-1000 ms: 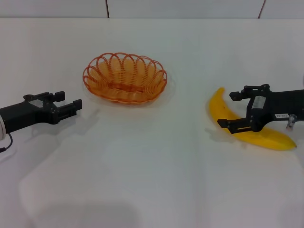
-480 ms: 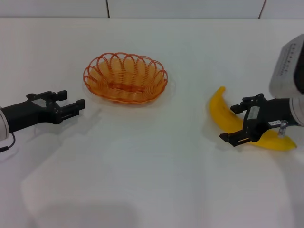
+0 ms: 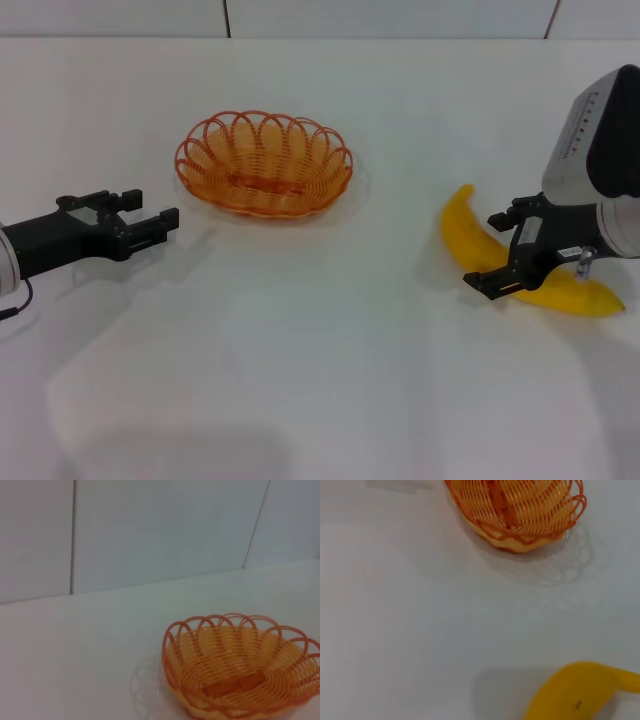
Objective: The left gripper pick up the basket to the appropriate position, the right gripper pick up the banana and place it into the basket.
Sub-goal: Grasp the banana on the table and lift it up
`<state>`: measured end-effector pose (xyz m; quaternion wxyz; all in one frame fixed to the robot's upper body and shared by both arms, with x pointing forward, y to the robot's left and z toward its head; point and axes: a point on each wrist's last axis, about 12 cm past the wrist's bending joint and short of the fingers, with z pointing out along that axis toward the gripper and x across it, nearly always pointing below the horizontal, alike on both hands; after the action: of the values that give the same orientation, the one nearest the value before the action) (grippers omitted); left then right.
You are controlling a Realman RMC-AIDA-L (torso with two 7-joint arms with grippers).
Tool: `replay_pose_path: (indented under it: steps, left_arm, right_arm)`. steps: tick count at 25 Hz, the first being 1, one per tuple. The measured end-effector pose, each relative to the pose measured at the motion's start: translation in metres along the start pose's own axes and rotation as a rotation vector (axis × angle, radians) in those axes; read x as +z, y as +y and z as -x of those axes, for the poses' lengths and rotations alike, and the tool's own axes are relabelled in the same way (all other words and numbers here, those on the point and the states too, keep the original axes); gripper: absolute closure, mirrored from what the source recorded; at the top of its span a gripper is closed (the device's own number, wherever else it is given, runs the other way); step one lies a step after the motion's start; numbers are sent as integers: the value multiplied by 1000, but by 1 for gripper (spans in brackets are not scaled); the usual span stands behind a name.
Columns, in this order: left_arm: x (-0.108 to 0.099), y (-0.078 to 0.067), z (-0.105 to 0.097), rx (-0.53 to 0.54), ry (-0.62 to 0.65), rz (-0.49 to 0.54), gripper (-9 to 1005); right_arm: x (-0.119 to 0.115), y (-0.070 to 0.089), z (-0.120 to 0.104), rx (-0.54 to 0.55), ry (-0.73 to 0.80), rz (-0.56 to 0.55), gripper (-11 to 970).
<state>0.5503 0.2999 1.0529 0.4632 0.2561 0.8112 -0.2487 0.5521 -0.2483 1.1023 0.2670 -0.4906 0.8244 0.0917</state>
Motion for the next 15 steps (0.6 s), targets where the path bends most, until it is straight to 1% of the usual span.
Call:
replay_pose_path:
  steps: [15]
  left_arm:
    - [0, 1, 1, 7, -7, 4, 345]
  right_arm:
    - [5, 0, 3, -3, 10, 4, 86]
